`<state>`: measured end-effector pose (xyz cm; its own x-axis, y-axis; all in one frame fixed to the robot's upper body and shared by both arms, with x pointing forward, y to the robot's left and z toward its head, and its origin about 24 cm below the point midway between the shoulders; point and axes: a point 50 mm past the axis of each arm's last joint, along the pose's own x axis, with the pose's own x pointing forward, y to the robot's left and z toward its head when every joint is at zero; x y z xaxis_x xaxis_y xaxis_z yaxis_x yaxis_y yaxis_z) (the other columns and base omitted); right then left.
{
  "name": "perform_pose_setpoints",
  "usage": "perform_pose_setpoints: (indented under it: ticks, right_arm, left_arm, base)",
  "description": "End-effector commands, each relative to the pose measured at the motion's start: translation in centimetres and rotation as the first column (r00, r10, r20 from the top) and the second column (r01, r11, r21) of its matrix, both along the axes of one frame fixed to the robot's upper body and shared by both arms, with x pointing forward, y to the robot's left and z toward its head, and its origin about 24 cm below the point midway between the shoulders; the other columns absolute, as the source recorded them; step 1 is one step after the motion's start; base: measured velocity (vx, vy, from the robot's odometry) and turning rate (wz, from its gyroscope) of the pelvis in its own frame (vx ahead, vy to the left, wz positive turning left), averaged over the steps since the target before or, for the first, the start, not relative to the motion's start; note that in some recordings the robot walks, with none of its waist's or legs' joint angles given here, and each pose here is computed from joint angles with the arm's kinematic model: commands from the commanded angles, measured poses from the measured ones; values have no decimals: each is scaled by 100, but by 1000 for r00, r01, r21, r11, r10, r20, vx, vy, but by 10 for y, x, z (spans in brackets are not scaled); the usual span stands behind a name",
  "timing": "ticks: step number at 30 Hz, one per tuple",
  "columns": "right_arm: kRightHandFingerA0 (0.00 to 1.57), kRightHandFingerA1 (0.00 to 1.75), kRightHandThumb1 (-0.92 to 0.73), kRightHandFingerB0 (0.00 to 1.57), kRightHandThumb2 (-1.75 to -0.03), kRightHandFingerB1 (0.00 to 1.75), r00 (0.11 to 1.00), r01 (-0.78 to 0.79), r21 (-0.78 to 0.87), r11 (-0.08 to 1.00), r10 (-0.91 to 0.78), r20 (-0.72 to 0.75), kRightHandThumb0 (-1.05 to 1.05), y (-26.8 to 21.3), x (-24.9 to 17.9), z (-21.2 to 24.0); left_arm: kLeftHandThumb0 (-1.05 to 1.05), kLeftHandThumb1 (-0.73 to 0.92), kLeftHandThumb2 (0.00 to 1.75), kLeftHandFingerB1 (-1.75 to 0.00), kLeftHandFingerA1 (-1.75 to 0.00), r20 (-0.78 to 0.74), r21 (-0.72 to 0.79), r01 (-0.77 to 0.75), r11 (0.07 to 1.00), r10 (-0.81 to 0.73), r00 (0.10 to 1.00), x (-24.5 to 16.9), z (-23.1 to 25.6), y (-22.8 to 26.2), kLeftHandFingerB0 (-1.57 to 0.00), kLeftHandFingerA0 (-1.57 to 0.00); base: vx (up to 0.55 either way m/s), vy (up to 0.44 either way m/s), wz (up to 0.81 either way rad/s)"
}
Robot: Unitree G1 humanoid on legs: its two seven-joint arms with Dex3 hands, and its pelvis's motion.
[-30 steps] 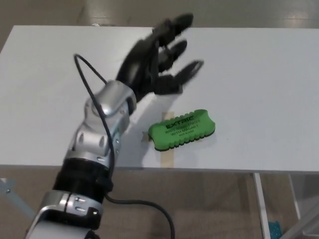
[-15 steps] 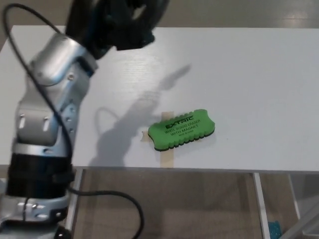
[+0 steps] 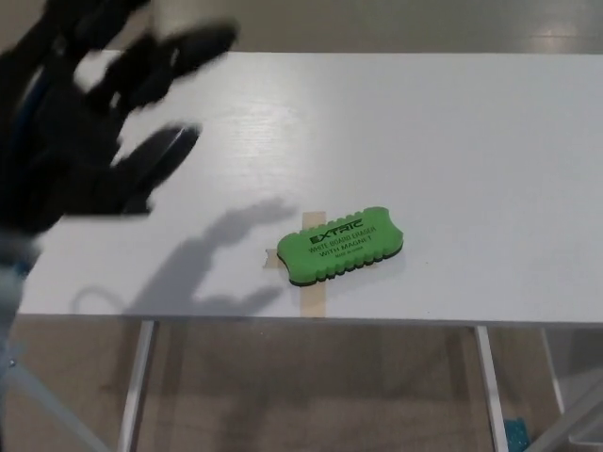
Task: Use the left hand to press on the green eraser and wipe the desk from center to the left and then back to center.
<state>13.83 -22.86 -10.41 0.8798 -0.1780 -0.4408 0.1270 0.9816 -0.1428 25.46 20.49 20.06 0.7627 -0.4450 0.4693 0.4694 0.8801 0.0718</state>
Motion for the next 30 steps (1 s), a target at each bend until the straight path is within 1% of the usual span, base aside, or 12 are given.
perform_pose_setpoints:
  ticks: [1, 5, 9, 12, 14, 16, 17, 20, 23, 24, 27, 30]
  right_arm:
    - [66, 41, -75, 50, -64, 36, 999, 35, -65, 997, -35, -5, -44, -27, -9, 7]
    - [68, 41, -74, 50, -63, 36, 995, 95, -62, 994, -93, 27, -43, -28, -1, 11]
    - [70, 41, -73, 50, -63, 36, 986, 154, -48, 987, -150, 78, -42, -32, 8, 17]
    - [70, 41, -73, 50, -63, 36, 985, 159, -79, 984, -153, 74, -42, -35, 10, 19]
    - [71, 42, -72, 50, -63, 36, 980, 188, -75, 979, -182, 80, -42, -41, 12, 22]
    - [71, 42, -72, 50, -63, 36, 978, 198, -63, 978, -193, 80, -42, -41, 11, 22]
    - [71, 42, -73, 50, -63, 36, 978, 198, -61, 978, -193, 81, -43, -41, 9, 22]
    - [71, 42, -73, 51, -63, 36, 981, 187, -67, 980, -182, 72, -43, -36, 4, 19]
    - [70, 42, -73, 50, -63, 36, 986, 166, -79, 983, -164, 32, -44, -35, 1, 13]
    - [70, 42, -73, 50, -63, 36, 986, 166, -79, 983, -164, 32, -44, -35, 1, 13]
    - [70, 42, -74, 49, -64, 36, 989, 147, -84, 986, -147, 11, -44, -31, -3, 9]
    - [69, 42, -75, 48, -64, 35, 993, 120, -87, 989, -121, -7, -44, -26, -6, 5]
  left_arm:
    - [-29, 69, 60, -35, -44, -213, -79, 377, 923, -385, 898, -122, -41, 39, -42, -72]
    - [-28, 70, 61, -35, -45, -322, -70, 348, 935, -352, 879, -136, -60, 49, -43, -74]
    - [-27, 71, 61, -35, -45, -532, -126, 295, 947, -316, 786, -147, -92, 62, -43, -78]
    - [-27, 71, 61, -34, -46, -611, -105, 246, 964, -257, 749, -151, -105, 68, -43, -80]
    - [-35, 68, 61, -34, -46, -704, 23, 120, 993, -69, 707, -149, -142, 82, -44, -81]
    - [-35, 68, 61, -34, -46, -728, 97, 73, 993, 20, 685, -150, -156, 86, -44, -81]
    - [-39, 66, 60, -35, -45, -748, 168, 17, 986, 117, 653, -149, -171, 91, -46, -81]
    - [-40, 64, 60, -35, -46, -760, 347, -144, 927, 368, 537, -150, -217, 111, -49, -81]
    - [-39, 61, 59, -37, -47, -779, 423, -360, 832, 536, 323, -160, -263, 131, -56, -83]
    - [-39, 61, 59, -37, -47, -779, 423, -360, 832, 536, 323, -160, -263, 131, -56, -83]
    - [-40, 60, 59, -37, -47, -832, 381, -400, 834, 498, 246, -162, -281, 136, -56, -83]
    - [-40, 60, 59, -38, -48, -836, 395, -392, 831, 502, 222, -161, -284, 137, -57, -84]
  base:
    - [0, 0, 0]
    - [0, 0, 0]
    - [0, 0, 0]
    - [0, 0, 0]
    - [0, 0, 0]
    - [0, 0, 0]
    - [0, 0, 0]
    - [0, 0, 0]
    - [0, 0, 0]
    - [0, 0, 0]
    - [0, 0, 0]
    - [0, 0, 0]
